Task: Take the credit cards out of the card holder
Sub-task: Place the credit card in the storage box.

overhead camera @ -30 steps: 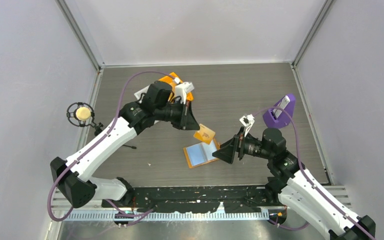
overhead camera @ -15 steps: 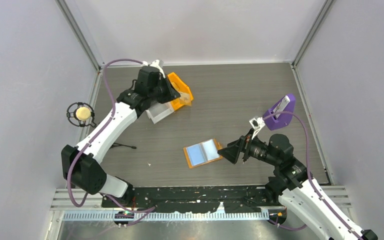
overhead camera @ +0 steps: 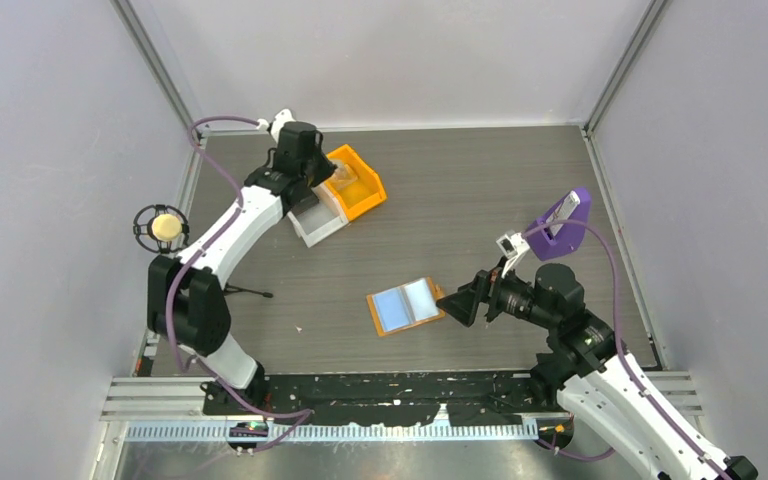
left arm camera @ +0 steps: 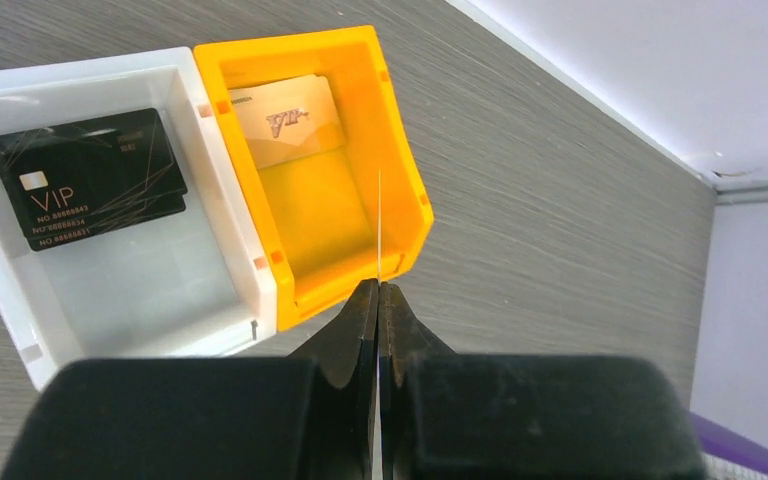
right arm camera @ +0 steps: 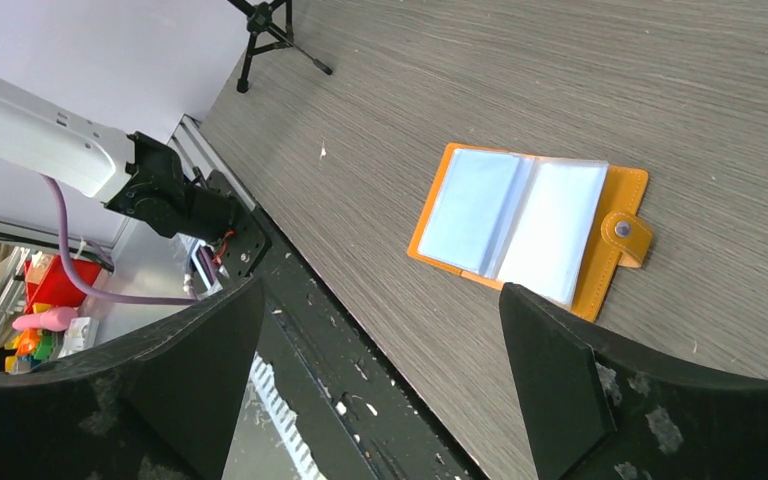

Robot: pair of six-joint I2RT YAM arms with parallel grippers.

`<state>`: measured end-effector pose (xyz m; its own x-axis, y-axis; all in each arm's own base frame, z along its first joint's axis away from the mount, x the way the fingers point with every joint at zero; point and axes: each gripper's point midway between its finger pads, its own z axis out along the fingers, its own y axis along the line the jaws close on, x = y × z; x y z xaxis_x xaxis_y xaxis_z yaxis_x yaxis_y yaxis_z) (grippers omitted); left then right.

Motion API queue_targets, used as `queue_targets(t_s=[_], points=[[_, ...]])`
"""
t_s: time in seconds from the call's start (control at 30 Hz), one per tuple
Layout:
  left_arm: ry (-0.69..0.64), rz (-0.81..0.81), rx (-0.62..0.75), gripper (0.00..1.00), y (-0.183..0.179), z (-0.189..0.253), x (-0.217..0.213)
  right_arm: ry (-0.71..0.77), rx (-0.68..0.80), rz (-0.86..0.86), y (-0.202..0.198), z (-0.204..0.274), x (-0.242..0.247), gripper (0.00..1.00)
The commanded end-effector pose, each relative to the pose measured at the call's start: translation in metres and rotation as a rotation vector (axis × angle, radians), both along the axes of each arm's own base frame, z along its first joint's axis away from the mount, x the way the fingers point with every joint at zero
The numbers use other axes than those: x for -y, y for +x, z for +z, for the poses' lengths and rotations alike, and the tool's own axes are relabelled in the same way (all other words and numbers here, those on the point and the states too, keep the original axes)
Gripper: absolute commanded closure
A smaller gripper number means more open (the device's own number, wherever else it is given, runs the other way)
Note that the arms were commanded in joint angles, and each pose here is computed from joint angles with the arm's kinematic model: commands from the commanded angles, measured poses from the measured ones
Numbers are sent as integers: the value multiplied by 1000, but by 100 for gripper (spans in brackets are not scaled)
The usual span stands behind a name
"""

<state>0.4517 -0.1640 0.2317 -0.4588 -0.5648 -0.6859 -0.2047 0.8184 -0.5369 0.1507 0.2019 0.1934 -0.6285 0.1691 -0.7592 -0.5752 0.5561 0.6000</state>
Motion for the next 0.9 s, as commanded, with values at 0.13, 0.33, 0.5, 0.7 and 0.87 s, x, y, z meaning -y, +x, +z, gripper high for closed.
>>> queue_targets(t_s=[0.13, 0.33, 0.5, 0.7, 0.87], points=[[-25, 116, 72, 100, 55, 9, -9, -7, 28, -3, 9, 8, -3, 5], [-71, 98, 0, 100, 74, -13, -5, -21, 35, 10, 11, 7, -5, 5], [-93, 162, -36, 100, 81, -36, -20, -50, 22, 18, 16, 3, -7, 5], [-95, 136, -49, 100, 94, -52, -21, -84, 19, 15, 24, -3, -9, 5], [-91, 138, -81, 100, 98, -69, -21, -102, 2, 10, 29, -12, -10, 5]])
